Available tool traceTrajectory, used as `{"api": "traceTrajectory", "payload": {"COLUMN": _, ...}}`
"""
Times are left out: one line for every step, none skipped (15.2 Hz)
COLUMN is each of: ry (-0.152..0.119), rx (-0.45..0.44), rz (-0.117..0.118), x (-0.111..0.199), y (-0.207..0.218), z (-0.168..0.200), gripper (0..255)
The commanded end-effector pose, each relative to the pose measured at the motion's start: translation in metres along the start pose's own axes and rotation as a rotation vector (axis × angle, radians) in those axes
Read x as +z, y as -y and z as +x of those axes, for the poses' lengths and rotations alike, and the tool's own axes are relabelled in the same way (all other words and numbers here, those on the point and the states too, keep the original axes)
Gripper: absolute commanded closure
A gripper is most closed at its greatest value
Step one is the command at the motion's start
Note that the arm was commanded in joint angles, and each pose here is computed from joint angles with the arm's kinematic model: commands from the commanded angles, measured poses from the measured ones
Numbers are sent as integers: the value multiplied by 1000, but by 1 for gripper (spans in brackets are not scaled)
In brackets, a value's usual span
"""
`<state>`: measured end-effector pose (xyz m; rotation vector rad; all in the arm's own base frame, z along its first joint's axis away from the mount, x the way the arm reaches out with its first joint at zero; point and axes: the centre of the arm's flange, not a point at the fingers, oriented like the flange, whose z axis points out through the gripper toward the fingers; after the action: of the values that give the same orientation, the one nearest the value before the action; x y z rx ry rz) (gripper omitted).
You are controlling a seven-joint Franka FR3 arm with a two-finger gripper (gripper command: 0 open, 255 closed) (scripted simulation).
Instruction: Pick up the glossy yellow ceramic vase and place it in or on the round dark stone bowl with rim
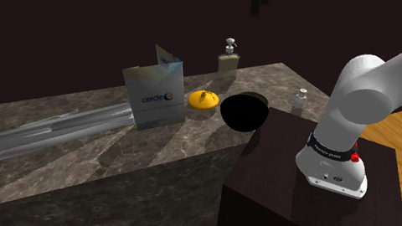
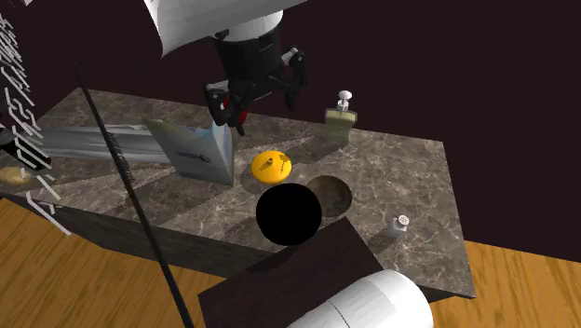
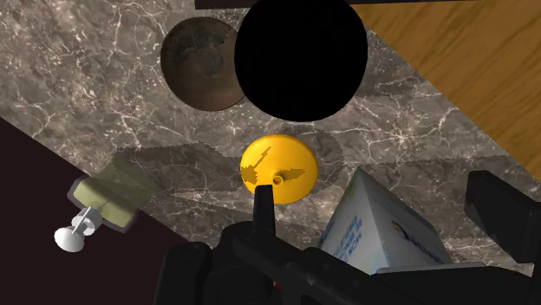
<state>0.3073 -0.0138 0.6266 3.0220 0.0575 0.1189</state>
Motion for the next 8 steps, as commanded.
{"api": "traceTrajectory", "payload": {"ry": 0, "rx": 0, "rz": 0, "x": 0, "y": 0, "z": 0, "gripper": 0}}
{"api": "traceTrajectory", "payload": {"ry": 7, "rx": 1, "rz": 3, "x": 11, "y": -2, "z": 9, "gripper": 0}}
{"api": "traceTrajectory", "payload": {"ry": 13, "rx": 1, "rz": 6, "x": 22, "y": -5, "z": 17, "gripper": 0}}
{"api": "traceTrajectory", "payload": {"ry": 20, "rx": 2, "rz": 9, "x": 32, "y": -7, "z": 25, "gripper": 0}}
{"api": "traceTrajectory", "payload": {"ry": 27, "rx": 3, "rz": 13, "x": 43, "y": -9, "z": 34, "gripper": 0}}
{"api": "traceTrajectory", "payload": {"ry": 33, "rx": 3, "rz": 16, "x": 54, "y": -11, "z": 42, "gripper": 0}}
{"api": "traceTrajectory", "payload": {"ry": 40, "rx": 4, "rz": 19, "x": 65, "y": -13, "z": 50, "gripper": 0}}
{"api": "traceTrajectory", "payload": {"ry": 46, "rx": 4, "rz": 22, "x": 76, "y": -15, "z": 58, "gripper": 0}}
